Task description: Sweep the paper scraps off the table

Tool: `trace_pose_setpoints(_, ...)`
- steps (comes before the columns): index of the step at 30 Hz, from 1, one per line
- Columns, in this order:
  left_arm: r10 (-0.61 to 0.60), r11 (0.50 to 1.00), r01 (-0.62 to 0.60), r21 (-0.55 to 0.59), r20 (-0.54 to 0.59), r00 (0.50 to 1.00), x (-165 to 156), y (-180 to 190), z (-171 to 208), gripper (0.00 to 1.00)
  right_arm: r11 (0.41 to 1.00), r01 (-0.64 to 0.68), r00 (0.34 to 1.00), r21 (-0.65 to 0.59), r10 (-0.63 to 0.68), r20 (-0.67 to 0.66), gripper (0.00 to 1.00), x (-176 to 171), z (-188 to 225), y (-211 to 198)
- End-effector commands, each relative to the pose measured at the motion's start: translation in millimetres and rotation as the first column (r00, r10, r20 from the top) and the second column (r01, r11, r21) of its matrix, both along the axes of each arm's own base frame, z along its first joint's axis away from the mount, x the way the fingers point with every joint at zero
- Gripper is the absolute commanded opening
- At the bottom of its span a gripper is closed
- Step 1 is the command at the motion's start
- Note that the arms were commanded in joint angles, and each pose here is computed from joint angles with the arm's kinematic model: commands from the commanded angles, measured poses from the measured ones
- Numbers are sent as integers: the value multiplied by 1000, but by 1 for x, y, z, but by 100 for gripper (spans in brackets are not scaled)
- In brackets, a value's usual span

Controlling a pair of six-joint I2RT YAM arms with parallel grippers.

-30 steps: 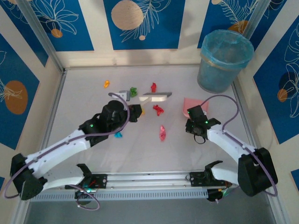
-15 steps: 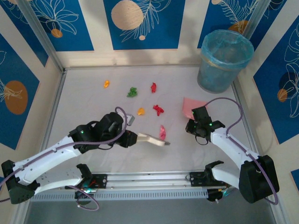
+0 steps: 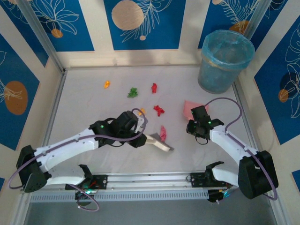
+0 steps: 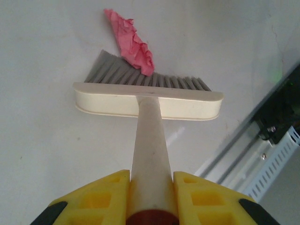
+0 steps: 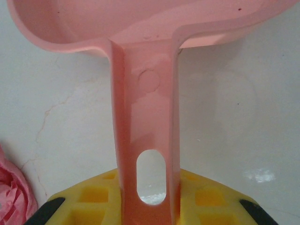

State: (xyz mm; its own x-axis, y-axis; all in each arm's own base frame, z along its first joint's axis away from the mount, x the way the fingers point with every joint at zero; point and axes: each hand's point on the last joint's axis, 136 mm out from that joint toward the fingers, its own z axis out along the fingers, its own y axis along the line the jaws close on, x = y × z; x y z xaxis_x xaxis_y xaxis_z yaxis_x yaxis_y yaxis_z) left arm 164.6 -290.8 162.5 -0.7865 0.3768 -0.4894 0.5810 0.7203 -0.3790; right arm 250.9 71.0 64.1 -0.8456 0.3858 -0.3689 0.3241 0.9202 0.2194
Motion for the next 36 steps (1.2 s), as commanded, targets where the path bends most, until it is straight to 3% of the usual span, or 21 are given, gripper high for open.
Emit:
trace_pose_setpoints(1,-16,999,19,-46,65,998,24,-32,9,0,996,66,998,-53,-65,25,0,5,11,-11)
trace_pose_setpoints(8,7,1000,-7,-4,103,995,58,-64,5,0,980,187,982,-69,-183,55,0,-1,14,-38)
trace_pose_setpoints(14,67,996,-74,41,149,987,95,-82,-1,0,962,273,950,-7,-268,159,0,-12,30,-57)
trace_pose_setpoints(19,98,995,-98,-9,127,987,120,-109,-5,0,949,310,927,47,-313,208,0,-19,35,-65)
trace_pose_setpoints(27,183,983,-179,-44,120,976,179,-135,5,0,961,262,945,86,-274,177,0,-13,25,-55)
trace_pose_setpoints(30,212,977,-211,-20,136,968,200,-135,6,0,965,245,955,90,-256,151,0,-11,21,-50)
trace_pose_setpoints(36,263,964,-255,-77,118,958,225,-129,20,0,972,212,966,103,-225,129,0,-8,17,-44)
